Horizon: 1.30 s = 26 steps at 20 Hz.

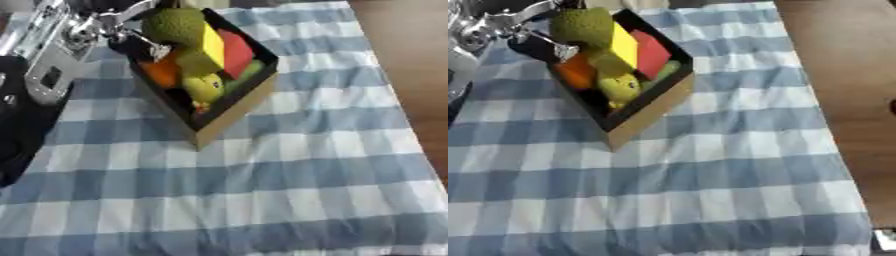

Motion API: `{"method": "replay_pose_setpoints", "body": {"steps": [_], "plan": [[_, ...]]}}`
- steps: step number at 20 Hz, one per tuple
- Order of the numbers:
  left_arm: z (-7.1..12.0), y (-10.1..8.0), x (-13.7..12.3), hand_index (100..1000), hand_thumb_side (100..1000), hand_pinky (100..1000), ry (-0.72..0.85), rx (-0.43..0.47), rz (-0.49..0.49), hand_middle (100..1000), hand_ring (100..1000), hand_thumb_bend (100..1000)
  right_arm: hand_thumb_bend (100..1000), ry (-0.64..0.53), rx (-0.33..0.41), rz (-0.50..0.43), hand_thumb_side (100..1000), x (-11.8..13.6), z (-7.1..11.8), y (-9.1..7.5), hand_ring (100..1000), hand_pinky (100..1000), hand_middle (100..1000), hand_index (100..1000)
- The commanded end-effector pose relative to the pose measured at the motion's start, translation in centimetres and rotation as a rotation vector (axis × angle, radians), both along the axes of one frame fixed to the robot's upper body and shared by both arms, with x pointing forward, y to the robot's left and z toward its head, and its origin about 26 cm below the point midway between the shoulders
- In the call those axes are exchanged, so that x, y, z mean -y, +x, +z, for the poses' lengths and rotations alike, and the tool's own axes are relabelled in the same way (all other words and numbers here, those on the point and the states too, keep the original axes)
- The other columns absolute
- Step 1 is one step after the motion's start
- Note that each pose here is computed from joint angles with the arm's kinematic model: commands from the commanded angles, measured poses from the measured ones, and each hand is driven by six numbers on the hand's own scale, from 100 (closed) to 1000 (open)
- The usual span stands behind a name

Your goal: Pick up objects on the table and place them in the box.

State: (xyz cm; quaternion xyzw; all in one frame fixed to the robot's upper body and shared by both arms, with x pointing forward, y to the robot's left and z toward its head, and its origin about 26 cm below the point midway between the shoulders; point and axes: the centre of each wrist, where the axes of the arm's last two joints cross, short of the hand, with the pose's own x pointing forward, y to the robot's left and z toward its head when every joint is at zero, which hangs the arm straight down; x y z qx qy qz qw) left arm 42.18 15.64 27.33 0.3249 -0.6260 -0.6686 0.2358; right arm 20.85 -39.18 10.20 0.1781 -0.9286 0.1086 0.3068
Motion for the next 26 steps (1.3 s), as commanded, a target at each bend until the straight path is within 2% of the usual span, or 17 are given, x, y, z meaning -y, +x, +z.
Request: {"method": "replay_pose_setpoints", "body": {"steps": [1,2,4,8,12,17,26], "plan": [[-0.4,0.3,0.1,644,132,704,0.052,-0.035,0.001,510,636,100,100,-0.089,0.096,0.01,493,0.2,1.0,-0.1,1000,1000,291,994],[-0.5,0.4,-0.1,632,100,695,0.058,-0.045,0.008,501,627,100,100,-0.088,0.096,0.01,493,0.2,1.0,-0.1,1000,1000,291,995],[-0.1,0.6,-0.7,627,100,685,0.04,-0.033,0.039,489,619,100,100,-0.088,0.096,0.008,494,0.2,1.0,-0.1,1000,1000,291,995],[2.0,0.1,-1.8,603,107,671,-0.061,0.07,0.109,457,601,100,100,-0.089,0.095,0.008,495,0.3,1.0,-0.1,1000,1000,292,994],[3.8,-1.3,-1.6,594,100,666,-0.151,0.169,0.117,444,592,100,100,-0.09,0.092,0.008,495,0.3,1.0,-0.2,1000,1000,292,994],[4.5,-2.2,-1.5,593,100,664,-0.185,0.249,0.098,444,590,100,100,-0.091,0.089,0.007,497,0.4,1.0,-0.2,1000,1000,294,994],[4.8,-3.4,-0.8,585,100,663,-0.138,0.199,-0.02,435,581,100,100,-0.091,0.079,0.01,502,0.5,1.0,-0.3,1000,1000,300,994]]}}
